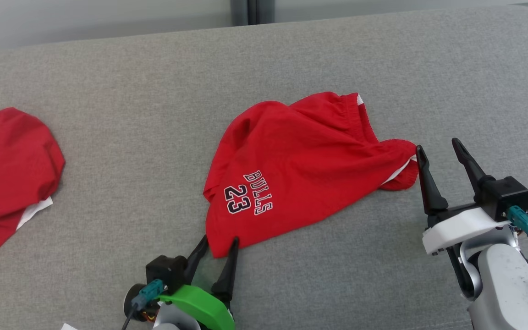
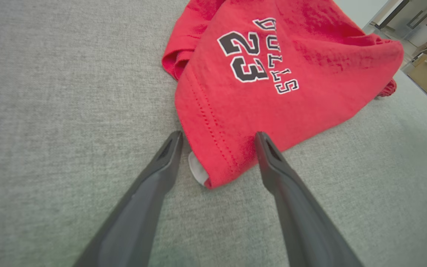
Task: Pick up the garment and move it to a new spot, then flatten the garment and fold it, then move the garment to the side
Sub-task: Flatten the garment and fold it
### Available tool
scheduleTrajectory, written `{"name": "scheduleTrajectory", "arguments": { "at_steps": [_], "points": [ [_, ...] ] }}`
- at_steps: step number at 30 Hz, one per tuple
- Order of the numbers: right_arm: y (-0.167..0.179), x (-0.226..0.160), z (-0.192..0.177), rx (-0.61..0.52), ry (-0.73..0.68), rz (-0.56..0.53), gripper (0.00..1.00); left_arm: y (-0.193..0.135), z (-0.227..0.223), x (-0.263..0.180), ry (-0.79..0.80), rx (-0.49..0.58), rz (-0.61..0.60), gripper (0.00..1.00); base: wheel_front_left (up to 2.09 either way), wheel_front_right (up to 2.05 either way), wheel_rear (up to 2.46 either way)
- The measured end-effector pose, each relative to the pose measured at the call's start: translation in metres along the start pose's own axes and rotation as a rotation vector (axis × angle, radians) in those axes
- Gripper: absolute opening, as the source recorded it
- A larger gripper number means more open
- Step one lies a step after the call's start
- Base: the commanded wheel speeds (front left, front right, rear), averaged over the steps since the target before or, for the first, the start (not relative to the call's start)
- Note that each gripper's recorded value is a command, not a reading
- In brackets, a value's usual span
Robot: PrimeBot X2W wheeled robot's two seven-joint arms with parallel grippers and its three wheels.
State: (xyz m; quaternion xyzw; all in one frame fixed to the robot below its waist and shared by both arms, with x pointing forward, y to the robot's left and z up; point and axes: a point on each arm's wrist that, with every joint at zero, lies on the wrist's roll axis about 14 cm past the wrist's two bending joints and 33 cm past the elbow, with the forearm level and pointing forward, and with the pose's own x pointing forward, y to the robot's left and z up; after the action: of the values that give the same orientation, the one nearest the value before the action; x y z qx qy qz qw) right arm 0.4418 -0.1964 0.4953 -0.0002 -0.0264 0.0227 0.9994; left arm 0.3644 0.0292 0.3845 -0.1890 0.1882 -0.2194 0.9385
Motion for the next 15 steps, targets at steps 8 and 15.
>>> {"name": "scheduleTrajectory", "arguments": {
  "at_steps": [8,15],
  "points": [
    [0.006,0.000,-0.003,0.003,0.010,0.014,1.00,-0.007,0.022,0.003,-0.064,0.012,-0.031,0.00,0.00,0.00,0.00],
    [0.009,0.000,-0.007,0.012,0.018,0.018,1.00,-0.021,0.066,-0.002,-0.206,0.030,-0.069,0.00,0.00,0.00,0.00]
  ]
}}
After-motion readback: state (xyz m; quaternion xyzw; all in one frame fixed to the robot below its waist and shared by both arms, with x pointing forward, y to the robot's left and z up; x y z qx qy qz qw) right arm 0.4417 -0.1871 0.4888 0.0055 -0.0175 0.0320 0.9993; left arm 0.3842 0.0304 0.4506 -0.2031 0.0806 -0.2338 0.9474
